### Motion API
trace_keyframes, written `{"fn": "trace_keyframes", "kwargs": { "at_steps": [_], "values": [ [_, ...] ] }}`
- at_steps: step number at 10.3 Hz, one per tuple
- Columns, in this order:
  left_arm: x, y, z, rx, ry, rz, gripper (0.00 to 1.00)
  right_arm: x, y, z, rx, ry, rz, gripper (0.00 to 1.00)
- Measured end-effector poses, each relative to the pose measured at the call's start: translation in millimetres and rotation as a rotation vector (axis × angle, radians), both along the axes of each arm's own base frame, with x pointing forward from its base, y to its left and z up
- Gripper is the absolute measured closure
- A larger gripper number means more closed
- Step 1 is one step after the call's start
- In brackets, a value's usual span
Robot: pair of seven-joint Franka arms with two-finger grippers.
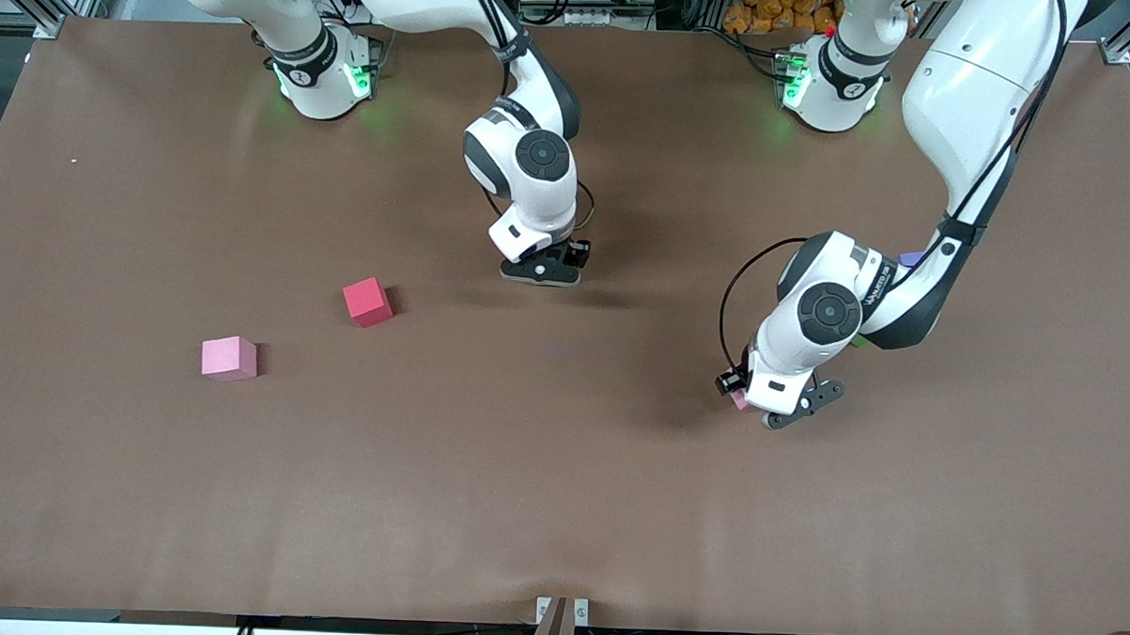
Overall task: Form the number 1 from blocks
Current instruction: 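Carry pink to cyan with the left gripper while the right gripper reaches red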
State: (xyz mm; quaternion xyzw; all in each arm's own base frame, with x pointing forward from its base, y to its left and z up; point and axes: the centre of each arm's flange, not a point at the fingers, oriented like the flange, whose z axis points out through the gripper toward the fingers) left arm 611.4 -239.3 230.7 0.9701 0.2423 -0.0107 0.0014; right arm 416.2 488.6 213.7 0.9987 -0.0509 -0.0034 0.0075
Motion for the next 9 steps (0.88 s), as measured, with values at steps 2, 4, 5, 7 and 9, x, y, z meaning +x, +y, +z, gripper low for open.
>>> {"fn": "trace_keyframes", "kwargs": {
  "at_steps": [2, 4, 5, 7, 9],
  "values": [
    [-1, -3, 1, 0.000, -0.001, 0.003, 0.38, -1, -1, -2, -0.004, 0.003, 0.001, 0.38],
    [-3, -6, 1, 0.001, -0.001, 0.000, 0.38, -1, -1, -2, -0.003, 0.004, 0.005, 0.38],
    [-3, -8, 1, 0.001, -0.001, -0.001, 0.38, -2, 0, -2, -0.003, 0.004, 0.007, 0.38],
    [-4, -10, 1, 0.001, -0.001, -0.003, 0.38, -3, 0, -2, -0.003, 0.004, 0.010, 0.38],
    [-5, -12, 2, 0.001, -0.001, -0.007, 0.38, -4, 1, -2, -0.002, 0.005, 0.013, 0.37]
  ]
}}
